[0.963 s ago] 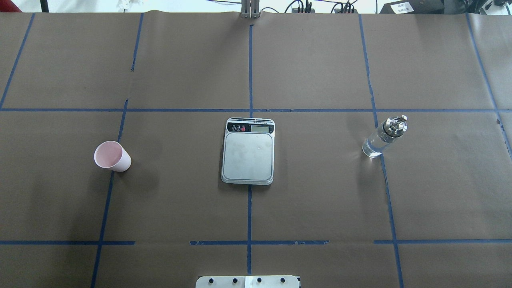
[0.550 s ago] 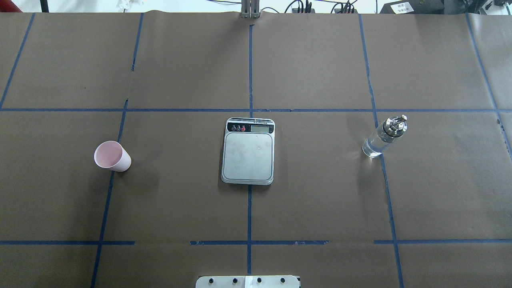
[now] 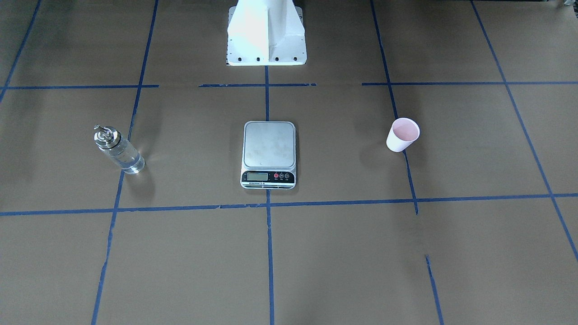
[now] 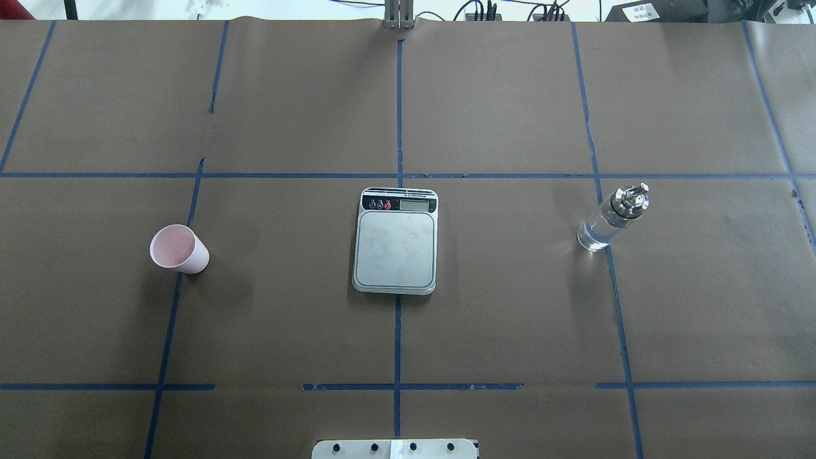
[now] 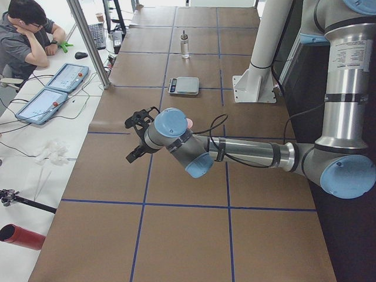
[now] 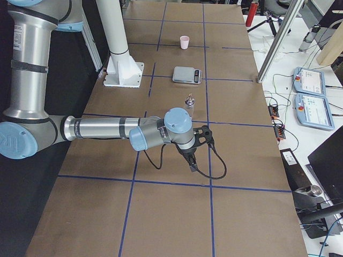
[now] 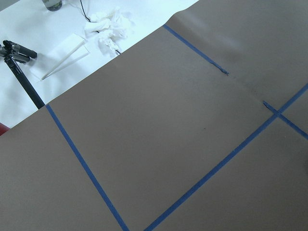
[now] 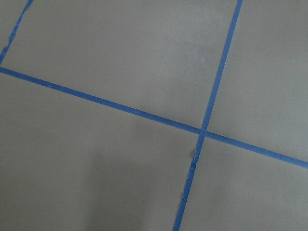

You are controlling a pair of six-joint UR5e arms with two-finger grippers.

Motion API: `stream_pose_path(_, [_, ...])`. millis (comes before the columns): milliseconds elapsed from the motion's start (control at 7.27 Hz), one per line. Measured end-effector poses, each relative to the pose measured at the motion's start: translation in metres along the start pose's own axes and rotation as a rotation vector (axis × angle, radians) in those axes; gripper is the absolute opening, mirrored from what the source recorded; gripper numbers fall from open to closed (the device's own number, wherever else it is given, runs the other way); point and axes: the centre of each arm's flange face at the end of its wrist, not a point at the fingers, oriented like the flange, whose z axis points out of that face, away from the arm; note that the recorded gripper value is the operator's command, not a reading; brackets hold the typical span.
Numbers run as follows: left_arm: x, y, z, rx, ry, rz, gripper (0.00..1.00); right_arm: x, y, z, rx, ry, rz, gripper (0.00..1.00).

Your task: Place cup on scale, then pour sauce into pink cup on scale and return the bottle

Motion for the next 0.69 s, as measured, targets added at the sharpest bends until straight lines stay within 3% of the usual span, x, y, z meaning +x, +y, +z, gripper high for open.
stream_pose_path(275, [0.03,-0.016,0.03,-0.013,0.018,-0.134,1.0,-0.003,-0.003,-0.002,0.006,-0.003,0.005,1.0])
stream_pose_path(413, [0.054,-0.028,0.048,-0.011,-0.021,-0.22,1.0,-0.004,-0.004,-0.003,0.007,-0.004,0.005,1.0])
stream_pose_path(688, [0.119,-0.046,0.094,-0.009,-0.058,-0.41,0.73,-0.005,-0.004,-0.003,0.008,-0.014,0.007,1.0])
